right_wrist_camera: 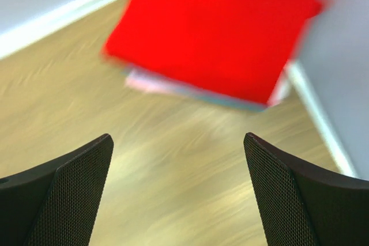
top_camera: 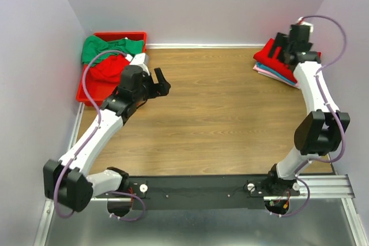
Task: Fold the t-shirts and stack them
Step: Reset both grippers
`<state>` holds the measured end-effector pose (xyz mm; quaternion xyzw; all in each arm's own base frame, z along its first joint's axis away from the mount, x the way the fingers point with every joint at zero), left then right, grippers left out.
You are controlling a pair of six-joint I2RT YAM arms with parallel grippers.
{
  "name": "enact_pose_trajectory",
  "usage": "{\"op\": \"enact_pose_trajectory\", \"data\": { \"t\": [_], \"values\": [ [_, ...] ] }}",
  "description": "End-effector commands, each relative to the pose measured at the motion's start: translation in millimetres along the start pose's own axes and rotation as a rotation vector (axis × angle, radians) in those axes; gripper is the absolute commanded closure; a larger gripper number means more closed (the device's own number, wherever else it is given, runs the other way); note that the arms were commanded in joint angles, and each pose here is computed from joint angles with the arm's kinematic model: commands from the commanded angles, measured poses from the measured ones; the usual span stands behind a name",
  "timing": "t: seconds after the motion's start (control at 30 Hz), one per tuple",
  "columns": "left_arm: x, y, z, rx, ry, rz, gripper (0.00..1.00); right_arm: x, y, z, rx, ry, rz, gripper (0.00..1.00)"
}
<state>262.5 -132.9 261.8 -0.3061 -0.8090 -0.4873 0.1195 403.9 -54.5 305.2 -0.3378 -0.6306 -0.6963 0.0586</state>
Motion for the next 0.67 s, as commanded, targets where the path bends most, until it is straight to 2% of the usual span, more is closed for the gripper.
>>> {"op": "enact_pose_trajectory", "data": {
  "t": [0.0,0.23,0.4,0.63],
  "values": [
    [45,29,-8,-0.039,0.060,-0.186,0.06,39,-23,38,0.015,0.160,0.000,0.00],
    [83,36,-7,-0.035,0.079,-0.304,0.05,88,-85,82,0.048,0.332,0.087,0.00],
    [93,35,-6,-0.037,0.070,-0.327,0.05,103,-110,78,0.033,0.356,0.123,0.00],
    [104,32,-3,-0.045,0.079,-0.345,0.05,115,-118,68,0.055,0.376,0.110,0.00]
  ]
}}
Point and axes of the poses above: each gripper's point midway between its finger pads, its own x axis back along the fingers, its own z axis along the line the jaws close on, y = z × x, the point moved 10 cm from there along x, back along the fingers, and after that the axes turned 5 degrees about x, right-handed, at the moved point
